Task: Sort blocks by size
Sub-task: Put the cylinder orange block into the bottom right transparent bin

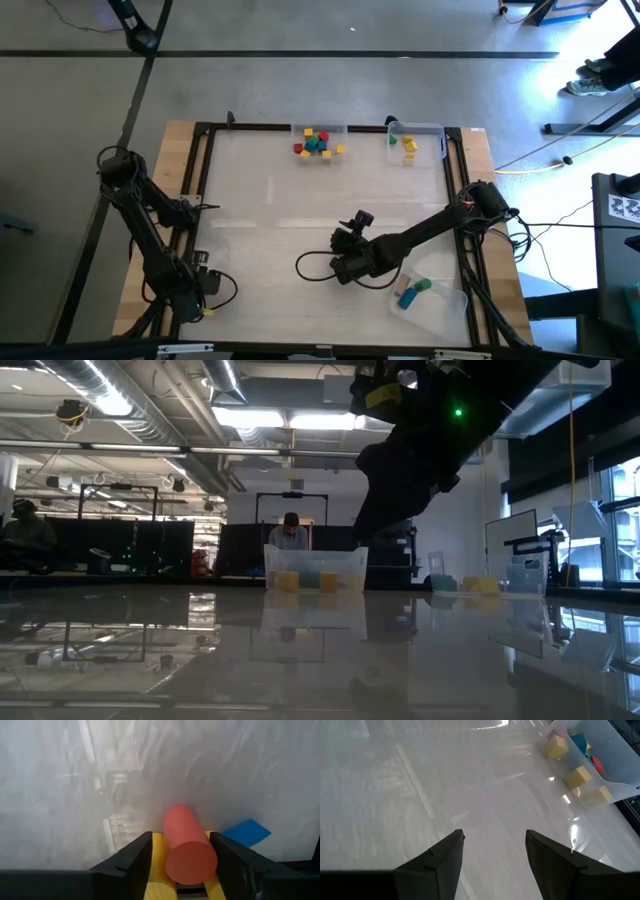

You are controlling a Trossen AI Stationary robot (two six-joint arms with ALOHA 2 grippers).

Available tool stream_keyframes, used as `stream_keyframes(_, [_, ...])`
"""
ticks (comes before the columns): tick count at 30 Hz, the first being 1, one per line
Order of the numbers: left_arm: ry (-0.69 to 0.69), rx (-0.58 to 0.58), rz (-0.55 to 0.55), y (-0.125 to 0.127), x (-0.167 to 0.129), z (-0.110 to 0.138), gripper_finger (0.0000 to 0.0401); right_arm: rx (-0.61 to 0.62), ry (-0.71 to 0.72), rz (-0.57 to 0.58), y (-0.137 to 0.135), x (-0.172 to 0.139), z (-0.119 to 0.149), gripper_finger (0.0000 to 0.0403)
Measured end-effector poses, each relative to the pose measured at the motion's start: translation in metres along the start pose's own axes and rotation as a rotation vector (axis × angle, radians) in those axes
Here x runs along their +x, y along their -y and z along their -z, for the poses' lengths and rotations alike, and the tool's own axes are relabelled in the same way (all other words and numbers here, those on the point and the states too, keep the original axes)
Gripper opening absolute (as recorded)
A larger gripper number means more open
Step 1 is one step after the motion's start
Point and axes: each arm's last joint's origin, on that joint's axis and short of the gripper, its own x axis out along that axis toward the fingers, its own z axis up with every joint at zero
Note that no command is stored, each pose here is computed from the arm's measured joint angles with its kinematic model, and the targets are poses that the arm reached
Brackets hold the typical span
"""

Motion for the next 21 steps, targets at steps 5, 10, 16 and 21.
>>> stream_keyframes(5, [0.0, 0.0, 0.0, 0.0, 0.0, 0.0, 0.0137, 0.0, 0.0, 0.0, 0.0, 0.0, 0.0, 0.0214])
stream_keyframes(10, [0.001, -0.017, 0.001, -0.001, 0.0, -0.001, 0.0114, 0.0, 0.0, 0.0, 0.0, 0.0, 0.0, 0.0214])
stream_keyframes(16, [0.033, -0.068, 0.047, -0.001, -0.015, -0.015, 0.0115, -0.016, -0.017, -0.027, -0.001, 0.0, 0.0, 0.0214])
stream_keyframes(21, [0.101, -0.116, 0.103, -0.009, -0.05, -0.027, 0.0115, -0.042, -0.04, -0.121, 0.001, -0.017, -0.011, 0.0214])
